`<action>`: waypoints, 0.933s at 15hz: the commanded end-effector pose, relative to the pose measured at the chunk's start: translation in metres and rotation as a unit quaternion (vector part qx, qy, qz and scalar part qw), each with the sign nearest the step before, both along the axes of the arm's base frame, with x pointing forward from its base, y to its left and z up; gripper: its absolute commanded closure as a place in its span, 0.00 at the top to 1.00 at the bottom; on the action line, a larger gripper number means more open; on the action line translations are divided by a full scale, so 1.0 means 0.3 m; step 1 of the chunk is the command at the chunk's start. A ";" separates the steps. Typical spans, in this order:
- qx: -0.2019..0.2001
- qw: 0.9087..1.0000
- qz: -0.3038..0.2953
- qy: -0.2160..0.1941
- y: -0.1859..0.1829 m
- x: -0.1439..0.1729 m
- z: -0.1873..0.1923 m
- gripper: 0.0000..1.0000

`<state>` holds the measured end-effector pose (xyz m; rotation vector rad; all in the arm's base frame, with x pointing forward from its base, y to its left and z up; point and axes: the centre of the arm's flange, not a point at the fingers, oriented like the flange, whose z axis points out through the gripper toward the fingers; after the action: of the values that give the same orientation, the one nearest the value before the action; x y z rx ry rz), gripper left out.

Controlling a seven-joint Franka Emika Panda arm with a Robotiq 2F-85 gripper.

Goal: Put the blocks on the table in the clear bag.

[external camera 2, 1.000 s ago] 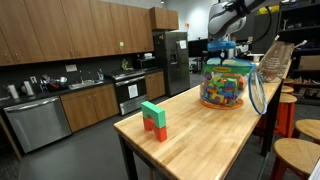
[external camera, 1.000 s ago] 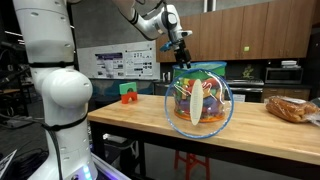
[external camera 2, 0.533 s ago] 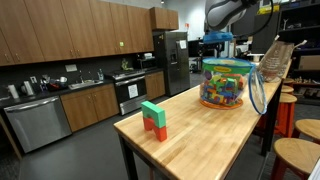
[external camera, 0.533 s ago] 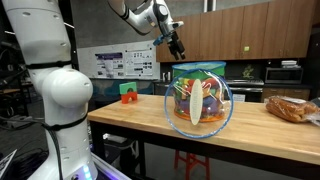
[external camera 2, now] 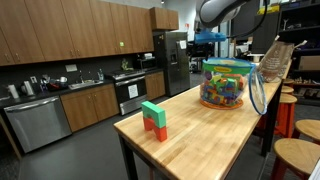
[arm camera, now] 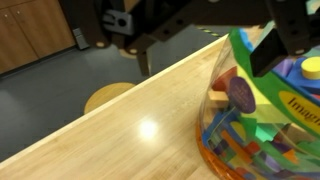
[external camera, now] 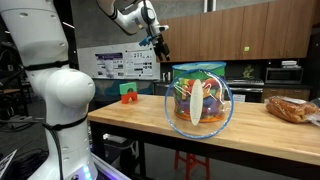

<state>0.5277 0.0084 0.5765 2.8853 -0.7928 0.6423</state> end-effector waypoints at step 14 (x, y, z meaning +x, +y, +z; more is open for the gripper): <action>0.061 0.963 0.241 0.100 0.423 -0.089 -0.309 1.00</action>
<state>0.5053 0.1176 0.4959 3.1956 -0.1948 0.3548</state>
